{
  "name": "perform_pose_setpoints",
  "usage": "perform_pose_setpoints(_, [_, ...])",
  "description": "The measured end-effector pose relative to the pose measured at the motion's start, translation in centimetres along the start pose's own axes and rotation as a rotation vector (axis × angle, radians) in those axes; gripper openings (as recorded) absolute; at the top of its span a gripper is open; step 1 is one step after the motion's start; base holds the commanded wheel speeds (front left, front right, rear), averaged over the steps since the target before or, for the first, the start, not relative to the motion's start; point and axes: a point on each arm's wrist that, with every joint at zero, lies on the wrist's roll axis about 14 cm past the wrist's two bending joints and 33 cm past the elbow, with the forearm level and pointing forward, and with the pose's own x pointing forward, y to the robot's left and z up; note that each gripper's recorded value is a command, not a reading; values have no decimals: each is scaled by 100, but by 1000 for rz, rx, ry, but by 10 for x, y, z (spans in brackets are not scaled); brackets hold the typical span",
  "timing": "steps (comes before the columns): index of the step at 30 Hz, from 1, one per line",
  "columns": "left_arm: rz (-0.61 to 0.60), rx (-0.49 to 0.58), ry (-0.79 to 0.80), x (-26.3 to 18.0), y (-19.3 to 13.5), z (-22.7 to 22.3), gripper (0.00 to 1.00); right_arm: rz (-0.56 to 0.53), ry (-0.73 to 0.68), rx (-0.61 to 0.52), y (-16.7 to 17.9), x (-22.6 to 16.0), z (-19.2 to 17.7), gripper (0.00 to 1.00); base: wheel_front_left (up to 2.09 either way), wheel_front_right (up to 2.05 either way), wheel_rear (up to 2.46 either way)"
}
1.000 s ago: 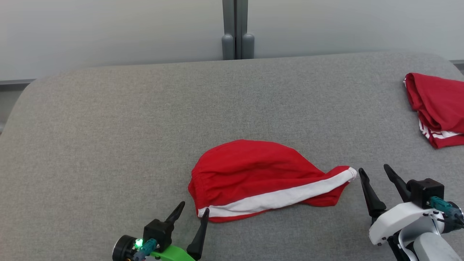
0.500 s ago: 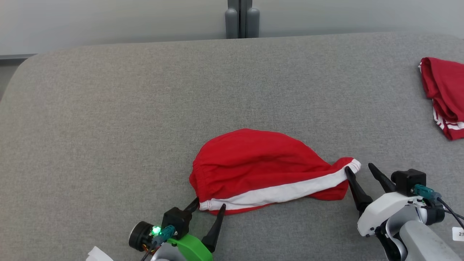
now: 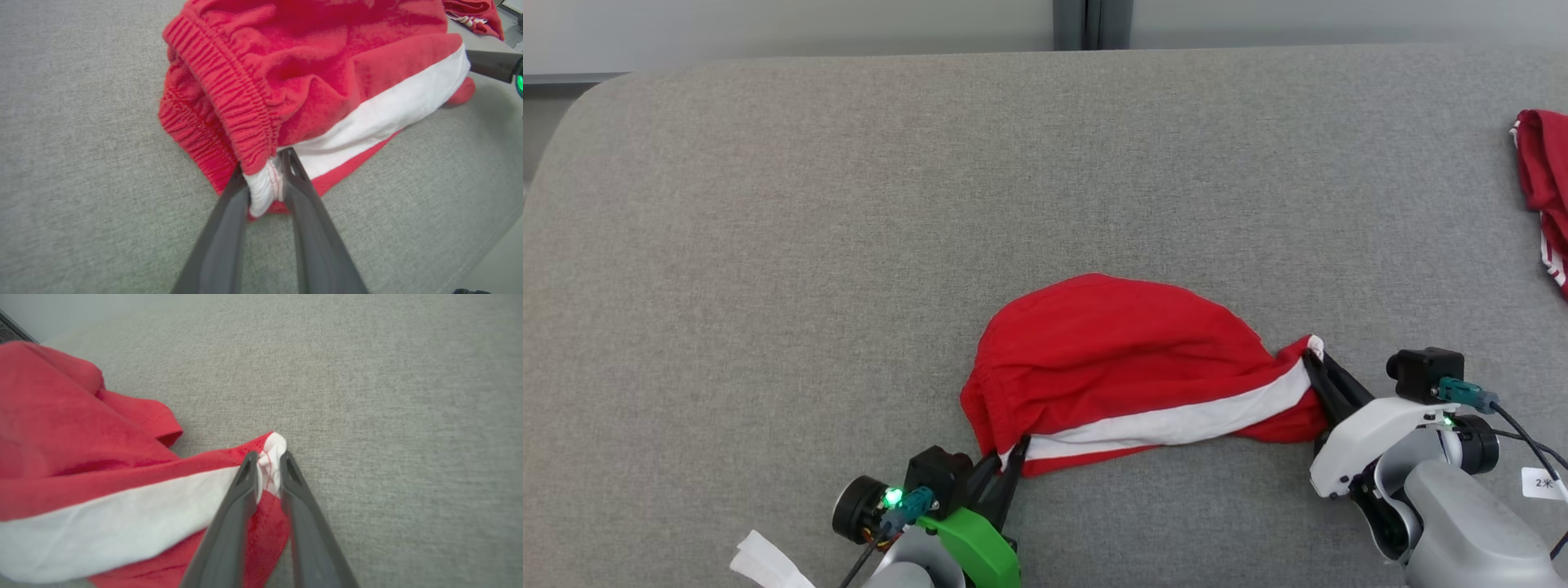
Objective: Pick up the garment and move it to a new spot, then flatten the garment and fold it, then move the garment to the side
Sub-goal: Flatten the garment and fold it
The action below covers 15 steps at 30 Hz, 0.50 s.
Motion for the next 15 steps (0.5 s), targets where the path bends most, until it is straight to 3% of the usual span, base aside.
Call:
perform_pose_setpoints(9, [-18, -38, -101, 2, -6, 31, 0, 25, -98, -29, 3, 1, 34, 0, 0, 0, 0])
perform_pose_setpoints(15, [-51, -26, -244, 13, -1, 91, 0, 31, -195, -65, 0, -4, 70, 0, 0, 0, 0])
